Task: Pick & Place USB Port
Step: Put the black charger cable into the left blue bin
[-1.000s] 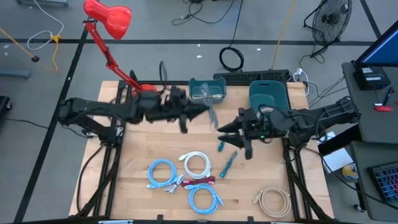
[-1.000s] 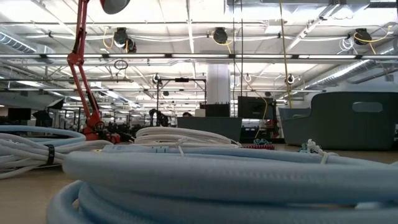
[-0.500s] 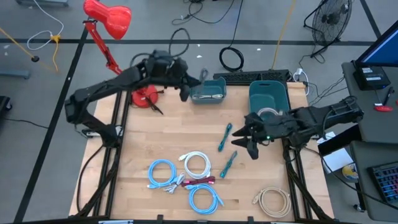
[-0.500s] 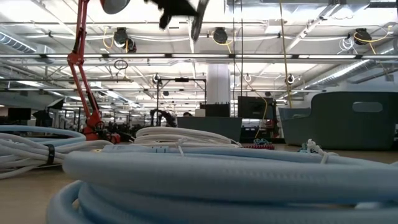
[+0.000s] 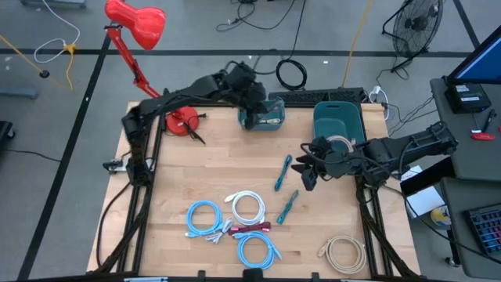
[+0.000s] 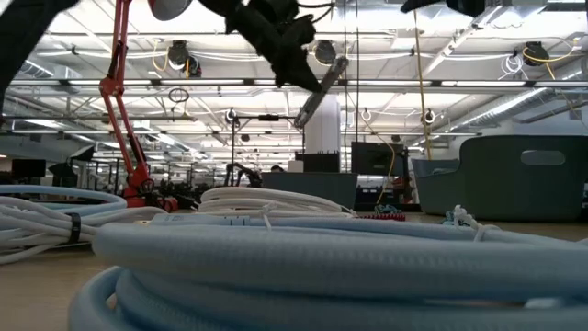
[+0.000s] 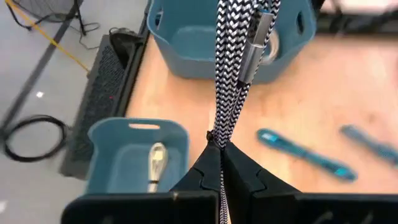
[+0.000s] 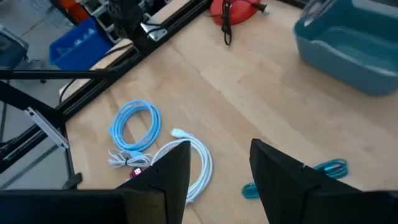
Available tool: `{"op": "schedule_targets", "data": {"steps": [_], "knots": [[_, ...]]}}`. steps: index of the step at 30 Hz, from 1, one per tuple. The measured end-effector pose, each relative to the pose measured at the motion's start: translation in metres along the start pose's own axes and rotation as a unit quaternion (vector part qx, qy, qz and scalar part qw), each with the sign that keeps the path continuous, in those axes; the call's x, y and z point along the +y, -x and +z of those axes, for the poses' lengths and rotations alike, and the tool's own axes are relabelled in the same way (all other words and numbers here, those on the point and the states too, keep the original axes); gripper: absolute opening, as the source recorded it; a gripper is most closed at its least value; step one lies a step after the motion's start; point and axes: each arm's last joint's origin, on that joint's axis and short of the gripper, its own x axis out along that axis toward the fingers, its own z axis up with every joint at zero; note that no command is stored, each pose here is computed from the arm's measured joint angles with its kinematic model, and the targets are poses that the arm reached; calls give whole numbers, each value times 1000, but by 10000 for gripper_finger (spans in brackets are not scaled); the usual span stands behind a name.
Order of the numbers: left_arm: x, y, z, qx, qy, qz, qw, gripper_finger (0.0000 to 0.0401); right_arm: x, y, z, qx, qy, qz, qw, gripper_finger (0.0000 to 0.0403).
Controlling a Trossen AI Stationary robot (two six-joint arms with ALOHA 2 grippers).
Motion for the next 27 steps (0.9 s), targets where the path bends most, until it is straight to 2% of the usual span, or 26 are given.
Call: {"op": "schedule_targets", "data": {"steps": [3,7,14,19,27], "knots": [[6,-17,3,55,-41,28,997,0,-1,-12,-9,3,-7,17,1000,155],[19,-37,1,99,-56,56,992,0,-4,-26,-20,3,-28,44,999,155],[39,-68,-23,165,-25,70,984,0,-12,-39,-33,13,-30,47,998,155],[44,-74,-33,205,-40,96,973,0,-12,-39,-32,9,-17,49,999,155],[52,-71,-37,199,-24,82,976,0,-14,-41,-27,-4,-17,49,999,155]]}}
